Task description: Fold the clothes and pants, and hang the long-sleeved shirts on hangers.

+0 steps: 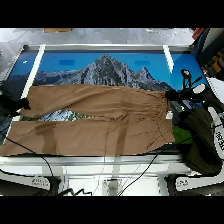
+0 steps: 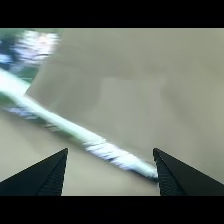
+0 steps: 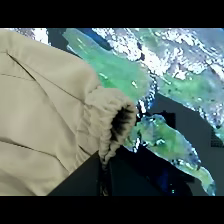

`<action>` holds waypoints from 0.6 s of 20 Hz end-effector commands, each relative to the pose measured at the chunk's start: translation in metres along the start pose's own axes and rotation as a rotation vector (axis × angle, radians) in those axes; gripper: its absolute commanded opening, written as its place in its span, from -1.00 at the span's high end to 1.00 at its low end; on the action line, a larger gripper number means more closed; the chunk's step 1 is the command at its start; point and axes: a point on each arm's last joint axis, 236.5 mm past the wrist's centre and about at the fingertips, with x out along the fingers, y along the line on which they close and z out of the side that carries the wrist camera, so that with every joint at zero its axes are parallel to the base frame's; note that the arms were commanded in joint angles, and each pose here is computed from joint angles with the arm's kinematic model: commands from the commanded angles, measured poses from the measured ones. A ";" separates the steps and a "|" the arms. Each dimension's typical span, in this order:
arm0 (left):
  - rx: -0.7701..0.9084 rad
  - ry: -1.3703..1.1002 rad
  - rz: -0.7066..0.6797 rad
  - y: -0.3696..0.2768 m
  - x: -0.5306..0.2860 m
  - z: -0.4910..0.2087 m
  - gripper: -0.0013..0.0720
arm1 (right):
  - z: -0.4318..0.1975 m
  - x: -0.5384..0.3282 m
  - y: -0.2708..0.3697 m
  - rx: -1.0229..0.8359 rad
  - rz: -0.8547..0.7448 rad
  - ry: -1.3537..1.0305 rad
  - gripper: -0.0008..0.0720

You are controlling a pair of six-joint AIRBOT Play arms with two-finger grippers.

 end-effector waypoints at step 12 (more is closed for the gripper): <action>-0.304 -0.074 -0.076 0.047 0.004 0.023 -0.54 | -0.004 0.000 0.005 0.003 0.018 0.020 0.90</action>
